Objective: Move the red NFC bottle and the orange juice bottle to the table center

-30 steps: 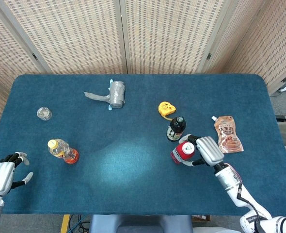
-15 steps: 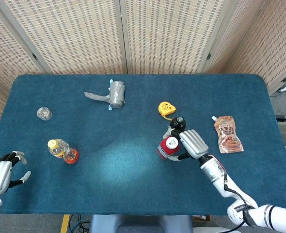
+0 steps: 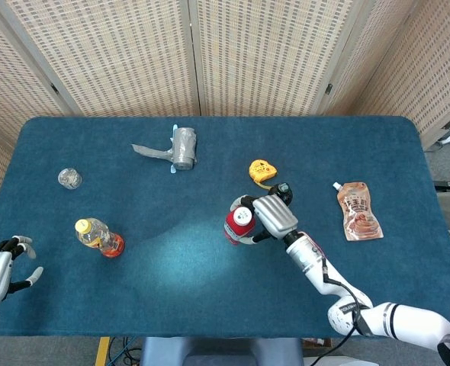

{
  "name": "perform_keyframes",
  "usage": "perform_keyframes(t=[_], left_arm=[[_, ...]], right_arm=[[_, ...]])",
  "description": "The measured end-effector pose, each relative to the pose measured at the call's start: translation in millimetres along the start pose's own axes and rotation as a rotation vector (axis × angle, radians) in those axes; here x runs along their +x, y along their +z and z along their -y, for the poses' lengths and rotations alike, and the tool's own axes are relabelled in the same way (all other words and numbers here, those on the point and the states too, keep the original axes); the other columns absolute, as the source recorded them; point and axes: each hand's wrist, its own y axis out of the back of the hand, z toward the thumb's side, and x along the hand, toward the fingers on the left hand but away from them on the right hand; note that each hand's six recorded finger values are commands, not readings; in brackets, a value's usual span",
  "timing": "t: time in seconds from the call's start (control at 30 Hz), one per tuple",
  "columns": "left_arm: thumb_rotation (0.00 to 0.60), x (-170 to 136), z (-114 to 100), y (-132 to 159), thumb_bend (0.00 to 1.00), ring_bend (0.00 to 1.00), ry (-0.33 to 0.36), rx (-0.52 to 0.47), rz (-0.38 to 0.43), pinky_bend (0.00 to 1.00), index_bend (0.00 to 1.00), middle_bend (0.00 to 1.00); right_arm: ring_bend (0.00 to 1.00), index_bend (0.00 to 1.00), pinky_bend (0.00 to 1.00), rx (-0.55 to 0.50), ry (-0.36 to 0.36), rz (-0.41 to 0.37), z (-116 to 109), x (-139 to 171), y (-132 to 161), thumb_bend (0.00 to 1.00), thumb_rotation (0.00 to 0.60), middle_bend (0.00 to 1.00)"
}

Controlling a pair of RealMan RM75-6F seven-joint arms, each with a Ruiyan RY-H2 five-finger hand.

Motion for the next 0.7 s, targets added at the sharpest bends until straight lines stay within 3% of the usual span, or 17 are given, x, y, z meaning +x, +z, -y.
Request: perform_keyframes(t=[0.7], left_arm=[[0.6,0.4,-3.2,-3.5,0.21,0.32,-0.002,-0.006,-0.011,0.45,0.58,0.33]], right_arm=[[0.51,0.42,0.6,0.013,0.008,0.011,16.2,-51.8,18.2,0.07,0.6,0.52]])
